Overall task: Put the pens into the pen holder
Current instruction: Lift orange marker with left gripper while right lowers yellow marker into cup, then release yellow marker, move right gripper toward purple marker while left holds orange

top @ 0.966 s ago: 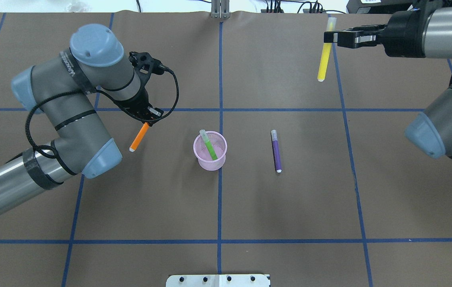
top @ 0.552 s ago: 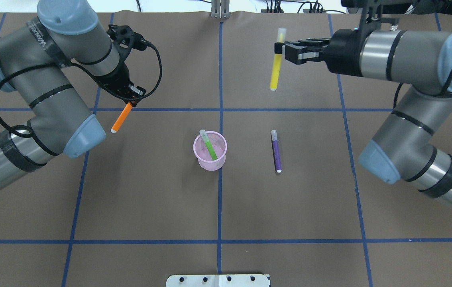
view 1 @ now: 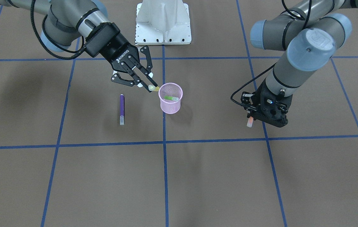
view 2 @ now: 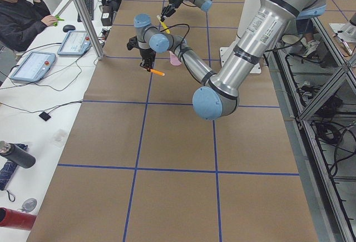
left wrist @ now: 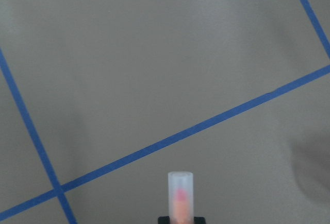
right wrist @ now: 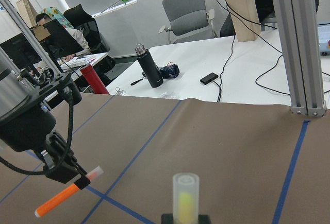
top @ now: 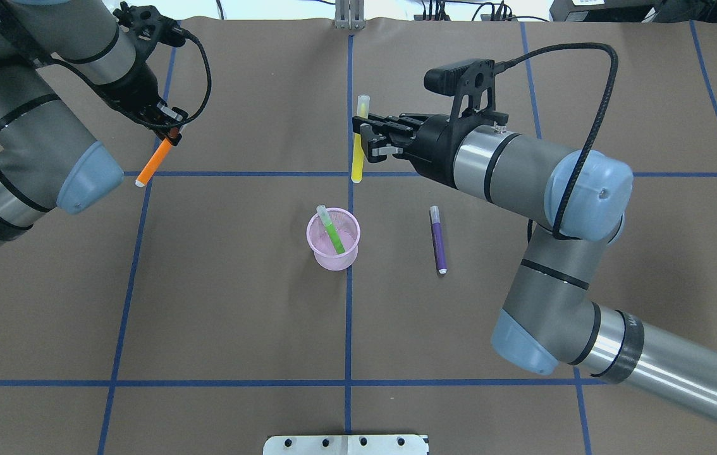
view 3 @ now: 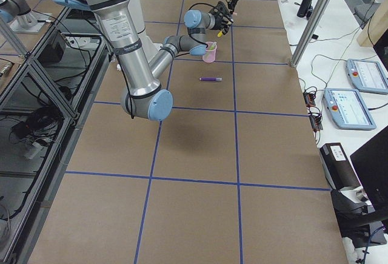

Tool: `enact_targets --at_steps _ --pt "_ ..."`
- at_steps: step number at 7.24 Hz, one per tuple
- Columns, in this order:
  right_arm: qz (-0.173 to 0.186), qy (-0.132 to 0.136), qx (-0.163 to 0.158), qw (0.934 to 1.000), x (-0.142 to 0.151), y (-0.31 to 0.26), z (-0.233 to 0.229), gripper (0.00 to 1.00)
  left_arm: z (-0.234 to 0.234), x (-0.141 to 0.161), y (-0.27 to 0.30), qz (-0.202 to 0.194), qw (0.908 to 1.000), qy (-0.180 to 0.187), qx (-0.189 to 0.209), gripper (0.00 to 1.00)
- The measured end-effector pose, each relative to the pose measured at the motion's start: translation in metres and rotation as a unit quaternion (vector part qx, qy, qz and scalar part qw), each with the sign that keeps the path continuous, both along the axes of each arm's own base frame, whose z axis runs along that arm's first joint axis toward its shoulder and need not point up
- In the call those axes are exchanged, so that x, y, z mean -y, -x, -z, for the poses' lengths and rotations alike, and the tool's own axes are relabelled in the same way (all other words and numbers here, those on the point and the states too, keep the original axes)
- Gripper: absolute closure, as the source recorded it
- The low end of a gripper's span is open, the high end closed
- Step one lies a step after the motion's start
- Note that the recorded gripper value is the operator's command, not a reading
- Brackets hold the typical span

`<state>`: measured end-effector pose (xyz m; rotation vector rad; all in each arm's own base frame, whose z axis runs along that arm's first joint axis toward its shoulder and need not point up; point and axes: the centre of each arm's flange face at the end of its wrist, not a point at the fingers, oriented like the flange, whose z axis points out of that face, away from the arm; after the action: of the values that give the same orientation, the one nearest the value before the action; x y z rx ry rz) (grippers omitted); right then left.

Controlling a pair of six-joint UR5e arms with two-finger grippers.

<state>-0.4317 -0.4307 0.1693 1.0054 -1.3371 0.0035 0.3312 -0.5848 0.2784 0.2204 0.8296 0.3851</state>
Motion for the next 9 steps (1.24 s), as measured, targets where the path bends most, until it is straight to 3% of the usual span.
enact_targets --at_steps 7,8,9 --pt "-0.008 0.008 -0.049 0.9987 -0.037 0.089 -0.030 1.00 -0.003 0.003 0.003 -0.002 1.0000 -0.001 0.001 1.00" --pt "-0.007 0.010 -0.054 0.9985 -0.040 0.094 -0.034 0.37 -0.004 0.003 0.003 -0.002 1.0000 -0.001 0.001 1.00" --pt "-0.008 0.011 -0.056 0.9984 -0.042 0.098 -0.036 0.01 -0.004 0.003 0.003 -0.002 1.0000 0.000 0.002 1.00"
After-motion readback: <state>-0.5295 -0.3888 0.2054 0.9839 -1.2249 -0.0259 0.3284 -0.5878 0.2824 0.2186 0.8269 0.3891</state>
